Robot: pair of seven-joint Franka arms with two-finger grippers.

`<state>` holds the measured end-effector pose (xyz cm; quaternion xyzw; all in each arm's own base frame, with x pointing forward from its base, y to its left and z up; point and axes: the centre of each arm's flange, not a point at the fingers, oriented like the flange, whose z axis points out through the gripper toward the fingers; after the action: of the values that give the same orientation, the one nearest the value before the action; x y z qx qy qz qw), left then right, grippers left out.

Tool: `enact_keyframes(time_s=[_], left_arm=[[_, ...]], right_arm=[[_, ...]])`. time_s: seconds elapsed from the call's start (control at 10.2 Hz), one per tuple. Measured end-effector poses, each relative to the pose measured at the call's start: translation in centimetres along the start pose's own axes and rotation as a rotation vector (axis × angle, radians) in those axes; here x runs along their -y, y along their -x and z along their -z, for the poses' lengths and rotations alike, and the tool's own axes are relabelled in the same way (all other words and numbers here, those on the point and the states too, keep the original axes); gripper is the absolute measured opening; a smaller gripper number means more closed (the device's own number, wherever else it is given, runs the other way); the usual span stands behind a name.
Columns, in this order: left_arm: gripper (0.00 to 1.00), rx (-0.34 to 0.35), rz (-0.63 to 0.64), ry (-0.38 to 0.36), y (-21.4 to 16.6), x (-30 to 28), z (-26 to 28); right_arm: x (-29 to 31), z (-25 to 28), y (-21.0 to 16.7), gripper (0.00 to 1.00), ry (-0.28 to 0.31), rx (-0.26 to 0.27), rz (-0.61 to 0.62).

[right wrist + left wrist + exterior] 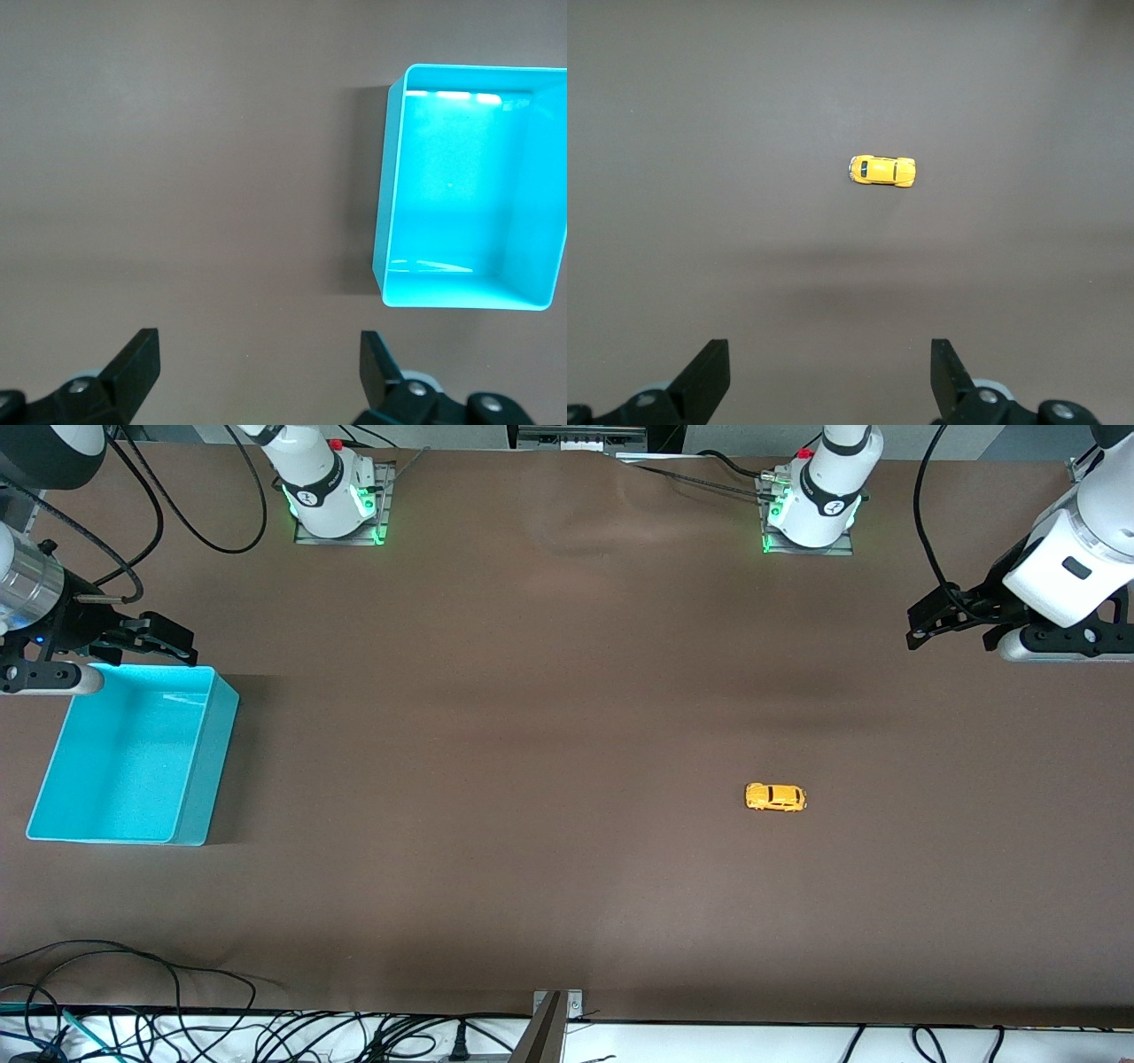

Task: Wind up and store yellow beetle car
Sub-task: 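Move the open left gripper over the yellow beetle car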

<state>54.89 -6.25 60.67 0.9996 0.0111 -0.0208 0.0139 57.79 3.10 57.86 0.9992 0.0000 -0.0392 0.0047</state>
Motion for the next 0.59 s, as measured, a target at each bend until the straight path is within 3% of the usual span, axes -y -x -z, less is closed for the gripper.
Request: enact_keyframes(time_s=[0.2, 0.39, 0.59], left_arm=[[1.00, 0.054, -0.079, 0.001, -1.3, -0.1, -2.8], [1.00, 0.117, -0.231, 0.015, -3.8, -0.1, -7.0], [1.00, 0.132, -0.398, 0.036, -6.5, -0.5, -10.1]], right_arm=[[0.0, -0.3, -0.2, 1.00, 0.000, 0.005, 0.000], [0.0, -0.4, -0.2, 1.00, 0.000, 0.006, 0.000], [0.0, -0.3, -0.2, 1.00, 0.000, 0.005, 0.000]])
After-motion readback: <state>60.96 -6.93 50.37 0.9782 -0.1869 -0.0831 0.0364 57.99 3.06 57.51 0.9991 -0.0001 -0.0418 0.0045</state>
